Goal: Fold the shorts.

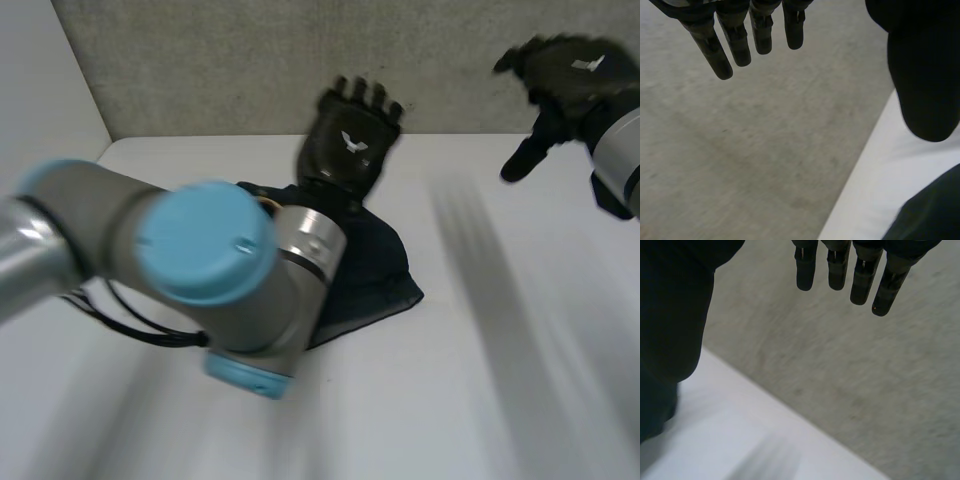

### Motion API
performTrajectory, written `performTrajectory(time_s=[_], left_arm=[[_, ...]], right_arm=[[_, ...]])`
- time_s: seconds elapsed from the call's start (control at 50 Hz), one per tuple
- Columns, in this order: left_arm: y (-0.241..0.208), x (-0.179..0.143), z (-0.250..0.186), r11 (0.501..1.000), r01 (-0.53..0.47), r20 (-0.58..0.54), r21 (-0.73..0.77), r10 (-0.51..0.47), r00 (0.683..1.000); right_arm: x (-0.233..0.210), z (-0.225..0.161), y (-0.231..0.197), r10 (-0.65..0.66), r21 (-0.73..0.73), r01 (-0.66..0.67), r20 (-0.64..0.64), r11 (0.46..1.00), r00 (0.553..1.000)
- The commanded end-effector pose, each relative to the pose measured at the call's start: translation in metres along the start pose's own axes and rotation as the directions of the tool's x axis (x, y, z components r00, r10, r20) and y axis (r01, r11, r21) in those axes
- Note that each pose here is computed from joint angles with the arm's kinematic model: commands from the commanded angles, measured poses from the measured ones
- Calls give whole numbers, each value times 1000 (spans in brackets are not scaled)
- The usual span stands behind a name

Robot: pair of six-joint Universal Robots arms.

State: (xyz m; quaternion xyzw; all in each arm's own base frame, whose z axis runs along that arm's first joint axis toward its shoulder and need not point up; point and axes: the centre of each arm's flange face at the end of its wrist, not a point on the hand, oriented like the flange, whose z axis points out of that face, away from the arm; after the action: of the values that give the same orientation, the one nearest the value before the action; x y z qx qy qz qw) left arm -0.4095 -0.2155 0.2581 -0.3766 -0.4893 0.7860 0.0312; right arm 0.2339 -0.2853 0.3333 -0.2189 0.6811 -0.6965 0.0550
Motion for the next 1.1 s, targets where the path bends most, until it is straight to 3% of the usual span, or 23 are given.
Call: performTrajectory(time_s=[0.02, 0.16, 0.28, 0.46, 0.62, 0.94, 1.1], left_arm=[[19, -62, -13, 994, 41, 94, -103, -31, 995], [95, -114, -11, 927, 191, 166, -323, -143, 976], [154, -113, 1, 894, 210, 82, -396, -193, 978], [206, -116, 18, 892, 213, 24, -399, -222, 975], [231, -101, 23, 897, 157, -15, -413, -179, 984], [228, -91, 34, 932, 103, -13, -348, -115, 993], [218, -93, 32, 928, 99, 21, -358, -97, 995]], right_arm=[[-21, 4, 43, -17, -180, 40, 123, 983, 992], [-81, -16, 64, 7, -232, 65, 297, 971, 955], [-128, -35, 83, 49, -258, 62, 402, 964, 914], [-165, -29, 108, 234, -266, -132, 400, 955, 886], [-195, -16, 131, 225, -269, -114, 432, 956, 873], [-226, 7, 174, 169, -253, -74, 379, 965, 910], [-230, 20, 154, 150, -133, -107, 379, 985, 913]])
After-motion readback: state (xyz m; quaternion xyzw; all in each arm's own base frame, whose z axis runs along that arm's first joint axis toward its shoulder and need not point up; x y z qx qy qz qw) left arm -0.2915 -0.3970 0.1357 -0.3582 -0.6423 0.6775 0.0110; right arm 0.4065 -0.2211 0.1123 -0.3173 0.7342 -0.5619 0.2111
